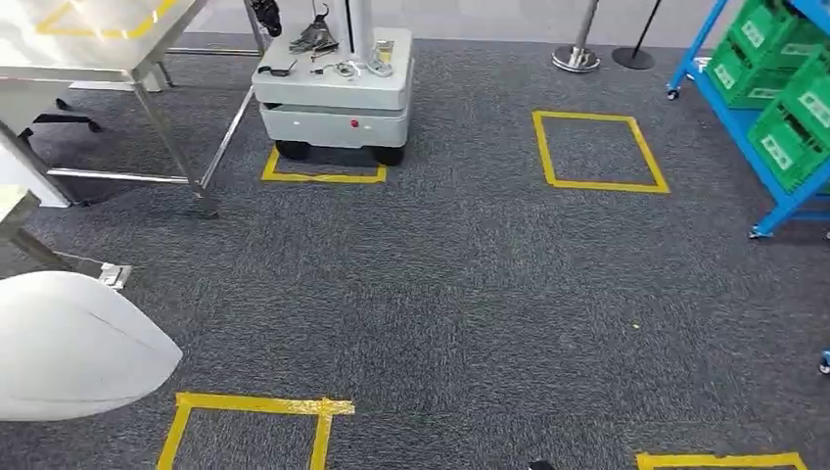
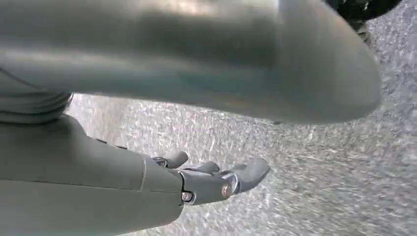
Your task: Take the parts from the cabinet and place them on the table.
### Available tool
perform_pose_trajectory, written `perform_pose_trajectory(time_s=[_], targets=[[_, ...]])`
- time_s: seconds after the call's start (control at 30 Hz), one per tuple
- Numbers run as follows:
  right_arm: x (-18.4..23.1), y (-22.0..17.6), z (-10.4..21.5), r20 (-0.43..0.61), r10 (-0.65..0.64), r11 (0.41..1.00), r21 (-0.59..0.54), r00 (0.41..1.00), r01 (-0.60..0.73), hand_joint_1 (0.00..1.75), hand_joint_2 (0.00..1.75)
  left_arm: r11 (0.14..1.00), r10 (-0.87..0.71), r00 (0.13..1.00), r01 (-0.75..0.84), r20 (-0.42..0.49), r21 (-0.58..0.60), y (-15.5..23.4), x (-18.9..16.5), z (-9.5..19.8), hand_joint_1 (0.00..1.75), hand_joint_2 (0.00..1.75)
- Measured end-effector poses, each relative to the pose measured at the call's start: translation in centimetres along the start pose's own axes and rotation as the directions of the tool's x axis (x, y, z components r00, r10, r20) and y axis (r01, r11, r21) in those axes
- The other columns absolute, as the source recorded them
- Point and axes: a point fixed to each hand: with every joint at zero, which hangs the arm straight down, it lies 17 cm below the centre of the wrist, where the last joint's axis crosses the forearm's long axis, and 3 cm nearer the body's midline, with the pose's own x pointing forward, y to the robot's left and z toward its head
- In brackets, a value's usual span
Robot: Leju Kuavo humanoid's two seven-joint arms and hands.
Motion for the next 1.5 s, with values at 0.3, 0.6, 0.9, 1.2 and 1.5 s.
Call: perform_pose_trajectory(time_s=[0.3,0.6,0.9,1.2,1.5], targets=[[-0.3,0.7,0.0,-0.036,0.029,1.0,0.012,0.999,-0.028,0.0,0.0,0.993,-0.119,0.993,0.12,0.019,-0.019,-0.6,0.7,-1.2,1.75,1.75],[-0.6,1.2,0.0,-0.06,-0.017,1.0,0.012,0.998,0.017,0.0,0.0,0.991,-0.134,0.986,0.134,0.098,0.003,1.3,2.4,-3.8,1.75,1.75],[-0.4,2.3,0.0,-0.059,-0.025,0.999,0.032,0.998,0.027,0.0,0.0,0.987,-0.162,0.973,0.163,0.163,0.01,1.1,2.4,-5.7,1.75,1.75],[-1.0,2.3,0.0,-0.065,-0.026,0.999,0.034,0.998,0.029,0.0,0.0,0.988,-0.152,0.973,0.152,0.173,0.013,1.1,2.1,-5.9,1.75,1.75],[-1.1,2.7,0.1,-0.046,0.004,0.999,0.048,0.999,-0.002,0.0,0.0,0.984,-0.176,0.97,0.175,0.169,0.018,1.5,2.8,-4.7,1.75,1.75]])
